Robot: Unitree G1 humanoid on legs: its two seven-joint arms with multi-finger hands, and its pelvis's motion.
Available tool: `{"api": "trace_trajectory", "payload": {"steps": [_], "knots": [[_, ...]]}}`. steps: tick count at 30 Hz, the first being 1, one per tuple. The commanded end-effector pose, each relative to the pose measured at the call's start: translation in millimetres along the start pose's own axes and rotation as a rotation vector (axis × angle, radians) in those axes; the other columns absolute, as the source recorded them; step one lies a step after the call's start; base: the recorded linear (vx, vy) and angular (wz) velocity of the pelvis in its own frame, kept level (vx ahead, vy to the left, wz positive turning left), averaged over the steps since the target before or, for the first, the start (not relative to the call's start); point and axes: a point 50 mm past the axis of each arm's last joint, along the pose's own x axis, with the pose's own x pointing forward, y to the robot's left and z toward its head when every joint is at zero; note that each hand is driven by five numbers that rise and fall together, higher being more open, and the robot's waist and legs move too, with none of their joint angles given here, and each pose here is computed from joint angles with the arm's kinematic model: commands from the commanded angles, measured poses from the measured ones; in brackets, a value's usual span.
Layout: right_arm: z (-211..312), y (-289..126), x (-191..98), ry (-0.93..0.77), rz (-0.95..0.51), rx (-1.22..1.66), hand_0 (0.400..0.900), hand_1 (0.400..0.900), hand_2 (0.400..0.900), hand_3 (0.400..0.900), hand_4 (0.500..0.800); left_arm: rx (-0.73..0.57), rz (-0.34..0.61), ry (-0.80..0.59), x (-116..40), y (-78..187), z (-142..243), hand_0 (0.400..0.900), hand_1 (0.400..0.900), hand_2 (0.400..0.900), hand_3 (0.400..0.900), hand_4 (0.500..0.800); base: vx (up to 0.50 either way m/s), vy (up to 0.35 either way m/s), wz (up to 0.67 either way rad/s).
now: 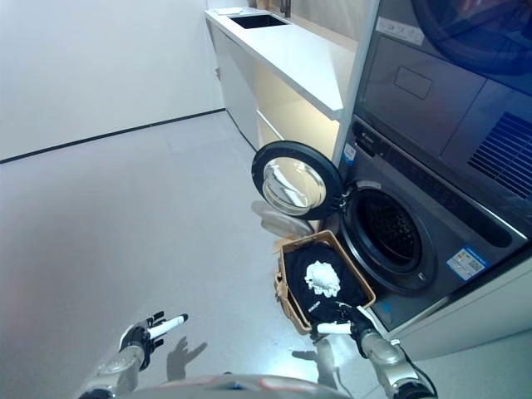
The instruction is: Put the clothes in the basket into the washing machine.
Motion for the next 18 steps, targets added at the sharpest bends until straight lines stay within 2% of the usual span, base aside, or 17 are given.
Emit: {"api": "trace_trajectory", "payload": {"steps": [1,18], "knots": [[30.8,-3.1,2.8,-0.129,0.004,-0.045,0.900,0.900,0.900,0.900,0.800,0.015,0.023,-0.111,5.5,6.0,30.6,0.900,0.900,0.900,0.900,0.800,0.005,0.004,-0.03],[32.7,-10.6,0.3,-0.142,-0.005,-0.046,0.900,0.900,0.900,0.900,0.800,0.031,0.023,-0.135,6.1,6.9,37.7,0.900,0.900,0.900,0.900,0.800,0.000,-0.027,-0.04]]}}
